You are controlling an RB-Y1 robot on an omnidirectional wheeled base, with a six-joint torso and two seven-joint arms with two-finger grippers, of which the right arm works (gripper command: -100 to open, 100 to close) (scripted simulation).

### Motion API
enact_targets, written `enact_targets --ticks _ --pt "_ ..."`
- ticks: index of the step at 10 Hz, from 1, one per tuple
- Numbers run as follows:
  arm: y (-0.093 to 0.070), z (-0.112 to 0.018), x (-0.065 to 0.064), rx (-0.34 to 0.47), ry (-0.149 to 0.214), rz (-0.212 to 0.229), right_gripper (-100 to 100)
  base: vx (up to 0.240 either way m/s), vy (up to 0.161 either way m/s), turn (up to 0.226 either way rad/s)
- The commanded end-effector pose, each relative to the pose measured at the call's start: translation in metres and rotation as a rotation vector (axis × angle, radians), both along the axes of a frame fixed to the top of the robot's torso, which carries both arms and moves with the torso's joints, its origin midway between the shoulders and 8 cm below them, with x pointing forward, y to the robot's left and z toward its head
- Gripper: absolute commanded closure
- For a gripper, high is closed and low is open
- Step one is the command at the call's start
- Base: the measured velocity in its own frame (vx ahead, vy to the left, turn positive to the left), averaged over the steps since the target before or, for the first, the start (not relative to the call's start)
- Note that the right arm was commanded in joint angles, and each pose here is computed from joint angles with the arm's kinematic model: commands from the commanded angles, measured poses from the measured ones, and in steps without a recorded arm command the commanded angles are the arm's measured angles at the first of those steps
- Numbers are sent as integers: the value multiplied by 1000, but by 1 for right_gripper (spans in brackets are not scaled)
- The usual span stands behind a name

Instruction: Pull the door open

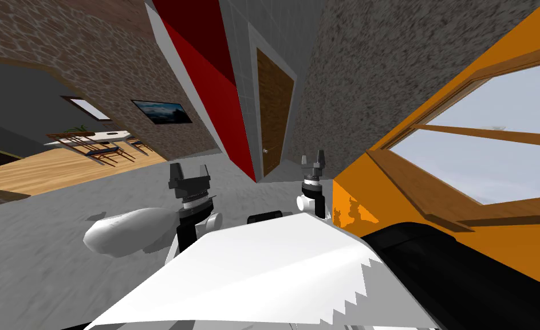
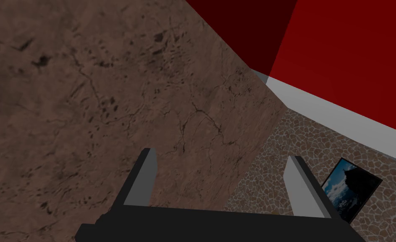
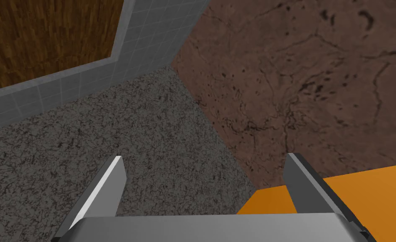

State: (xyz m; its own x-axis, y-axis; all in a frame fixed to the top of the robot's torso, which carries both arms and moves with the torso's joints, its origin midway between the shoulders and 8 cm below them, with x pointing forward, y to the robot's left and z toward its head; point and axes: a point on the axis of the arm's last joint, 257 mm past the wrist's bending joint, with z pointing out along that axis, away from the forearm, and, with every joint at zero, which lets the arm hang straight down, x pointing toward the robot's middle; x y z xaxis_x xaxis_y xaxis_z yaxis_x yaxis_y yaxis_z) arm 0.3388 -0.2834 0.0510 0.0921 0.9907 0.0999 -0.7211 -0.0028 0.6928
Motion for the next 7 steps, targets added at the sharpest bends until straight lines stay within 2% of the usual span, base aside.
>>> enact_targets --ticks 1,7 --pt "1 -11 7 -45 27 -22 -100 57 -12 121" --pt "0 -43 25 -164 96 -86 -100 97 -36 81"
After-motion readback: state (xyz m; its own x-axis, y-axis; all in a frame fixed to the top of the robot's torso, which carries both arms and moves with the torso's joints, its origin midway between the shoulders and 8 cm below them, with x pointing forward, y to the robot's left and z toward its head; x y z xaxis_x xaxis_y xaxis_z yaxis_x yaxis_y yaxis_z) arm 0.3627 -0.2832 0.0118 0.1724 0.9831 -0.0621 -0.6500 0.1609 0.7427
